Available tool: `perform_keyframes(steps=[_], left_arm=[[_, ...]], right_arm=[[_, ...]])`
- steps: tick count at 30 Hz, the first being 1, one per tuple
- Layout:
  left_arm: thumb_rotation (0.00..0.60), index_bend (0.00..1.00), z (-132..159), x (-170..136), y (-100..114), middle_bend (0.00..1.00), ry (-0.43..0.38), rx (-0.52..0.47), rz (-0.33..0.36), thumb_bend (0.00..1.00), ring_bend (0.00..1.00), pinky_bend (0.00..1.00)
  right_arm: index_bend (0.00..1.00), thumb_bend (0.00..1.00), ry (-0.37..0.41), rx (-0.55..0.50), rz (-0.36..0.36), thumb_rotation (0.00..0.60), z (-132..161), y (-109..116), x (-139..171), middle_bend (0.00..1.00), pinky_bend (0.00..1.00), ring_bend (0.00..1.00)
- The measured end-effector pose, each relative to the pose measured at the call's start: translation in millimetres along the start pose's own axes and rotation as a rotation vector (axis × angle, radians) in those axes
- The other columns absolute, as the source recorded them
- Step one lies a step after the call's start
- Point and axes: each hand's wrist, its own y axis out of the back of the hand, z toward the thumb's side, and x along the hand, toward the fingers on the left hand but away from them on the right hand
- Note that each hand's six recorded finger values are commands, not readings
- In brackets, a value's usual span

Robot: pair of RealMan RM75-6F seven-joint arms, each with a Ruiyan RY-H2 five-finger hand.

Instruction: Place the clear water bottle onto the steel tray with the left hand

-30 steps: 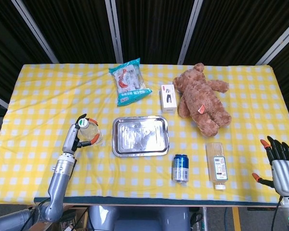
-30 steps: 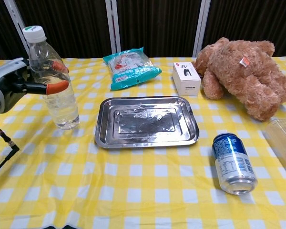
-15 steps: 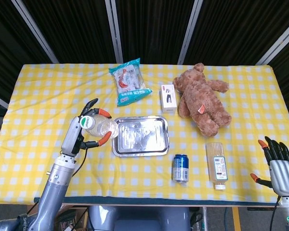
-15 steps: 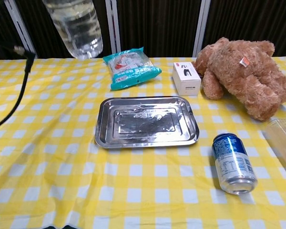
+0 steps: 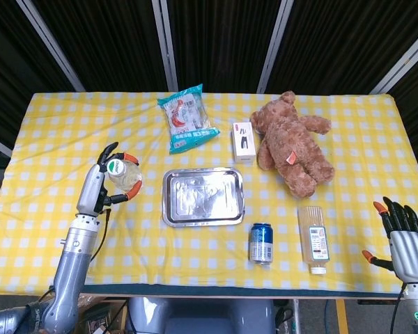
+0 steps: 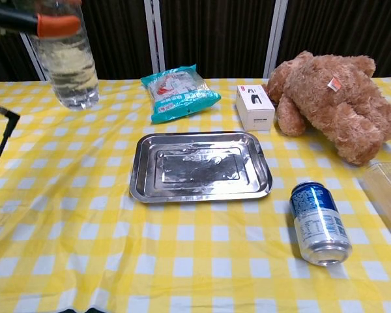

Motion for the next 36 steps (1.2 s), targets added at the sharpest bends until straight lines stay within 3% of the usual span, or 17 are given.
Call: perform_keyframes(steps=[5,10,15,19,24,27,31,36], left_arm=[[0.600,0.59,-40,1,-18,0.52,0.060,-0.011,-0.050,0.48,0.06,0.04],[0.600,0.59,-43,-2,-28,0.52,0.050,-0.025,-0.071,0.48,0.06,0.04],[0.600,0.59,-13,-3,-22,0.53,-0.014,-0.069,-0.050,0.48,0.06,0.04],[0.600,0.59,30,-6,-10,0.53,-0.091,-0.112,-0.031,0.48,0.06,0.04],[0.600,0.59,93,-22,16,0.54,-0.187,-0.165,-0.010,0.48,0.06,0.04],[0.600,0.59,114,-33,38,0.54,-0.216,-0.135,0.022,0.47,0.06,0.04],[0.600,0.59,105,-36,47,0.54,-0.183,-0.087,0.037,0.47,0.06,0.04],[0.600,0.59,49,-25,42,0.53,-0.082,-0.047,0.030,0.47,0.06,0.04]], right_arm=[[0.10,0.05,-0.001,0.002,0.004,0.600,0,-1,0,0.00,0.00,0.00],[0.10,0.05,0.002,0.002,-0.001,0.600,1,0,0,0.00,0.00,0.00],[0.10,0.05,0.006,0.001,0.003,0.600,2,0,1,0.00,0.00,0.00],[0.10,0.05,0.009,0.004,0.004,0.600,3,-1,1,0.00,0.00,0.00],[0.10,0.05,0.010,0.007,0.007,0.600,4,-2,1,0.00,0.00,0.00],[0.10,0.05,0.011,0.010,0.009,0.600,5,-3,1,0.00,0.00,0.00],[0.10,0.05,0.015,0.013,0.012,0.600,7,-4,1,0.00,0.00,0.00],[0.10,0.05,0.010,0.012,0.011,0.600,6,-4,0,0.00,0.00,0.00]])
